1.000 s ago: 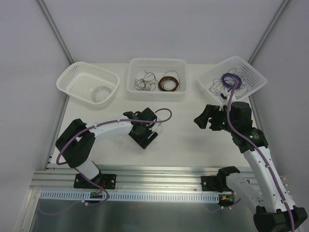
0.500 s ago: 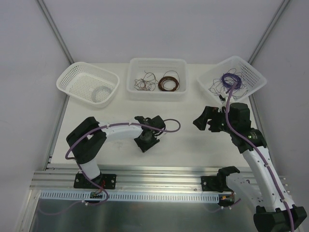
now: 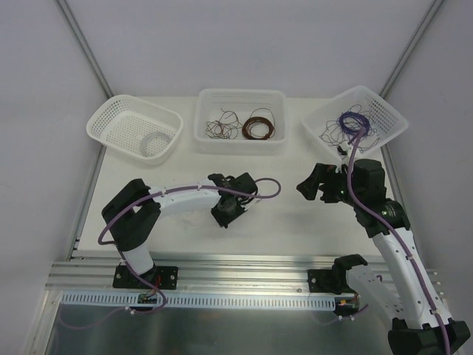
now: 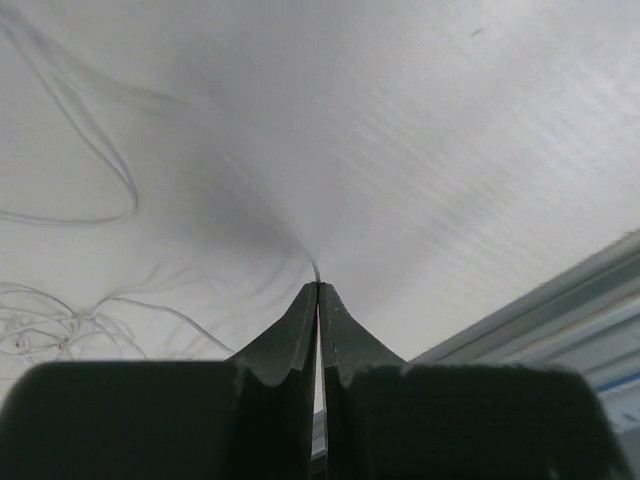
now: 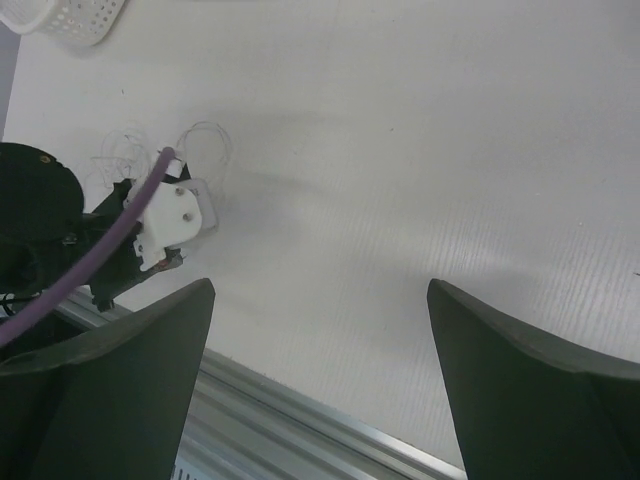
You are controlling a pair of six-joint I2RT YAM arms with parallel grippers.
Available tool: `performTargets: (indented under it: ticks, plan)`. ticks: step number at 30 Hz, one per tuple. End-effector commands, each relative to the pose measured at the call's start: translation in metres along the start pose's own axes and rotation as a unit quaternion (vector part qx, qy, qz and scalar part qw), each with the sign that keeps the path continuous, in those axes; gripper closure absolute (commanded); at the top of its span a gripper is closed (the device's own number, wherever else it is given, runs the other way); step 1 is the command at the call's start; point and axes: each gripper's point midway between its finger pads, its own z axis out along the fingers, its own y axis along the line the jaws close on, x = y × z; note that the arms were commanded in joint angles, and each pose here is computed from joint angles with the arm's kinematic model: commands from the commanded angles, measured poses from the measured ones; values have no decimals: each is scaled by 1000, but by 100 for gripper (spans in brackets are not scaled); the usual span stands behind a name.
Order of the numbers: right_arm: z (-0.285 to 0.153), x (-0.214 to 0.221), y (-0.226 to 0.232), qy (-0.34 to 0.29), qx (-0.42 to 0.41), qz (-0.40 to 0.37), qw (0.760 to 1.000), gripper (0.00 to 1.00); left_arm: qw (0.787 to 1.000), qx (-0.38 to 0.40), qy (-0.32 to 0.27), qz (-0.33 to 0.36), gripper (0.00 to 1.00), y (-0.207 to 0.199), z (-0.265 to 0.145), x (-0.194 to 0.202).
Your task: Untangle the cables
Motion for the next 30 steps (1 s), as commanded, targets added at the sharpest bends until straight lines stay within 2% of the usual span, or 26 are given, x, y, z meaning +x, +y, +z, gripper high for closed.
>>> performTargets:
  ticks: [1, 4, 9, 14, 17, 21, 24, 26, 27, 30]
  plan:
    - [-7, -12, 1, -36, 4, -12, 999, 8, 992, 49, -111, -27, 100, -15, -59, -56]
    - [-11, -15, 1, -52, 5, -16, 999, 8, 981, 93, -163, -39, 100, -29, -93, -86]
    - [-17, -18, 3, -74, 0, -27, 997, 8, 963, 112, -234, -66, 100, -33, -143, -122]
    - [-16, -14, 12, -76, -32, -37, 996, 8, 952, 113, -266, -100, 100, -30, -168, -136]
    - [-7, -4, 20, -59, -65, -22, 996, 8, 948, 103, -272, -125, 100, -26, -166, -137]
    - [6, 8, 17, -46, -70, 2, 996, 8, 949, 49, -246, -192, 100, -5, -131, -120]
    - [17, 21, 19, -17, -85, 13, 996, 9, 936, 47, -240, -253, 100, 4, -106, -105]
    - [27, 32, 25, 8, -98, 15, 995, 9, 915, 68, -254, -305, 100, 10, -104, -105]
    - [32, 40, 25, 20, -101, 20, 995, 9, 913, 69, -243, -320, 100, 11, -91, -95]
    - [46, 52, 37, 39, -121, 27, 991, 11, 896, 84, -257, -353, 100, 13, -86, -90]
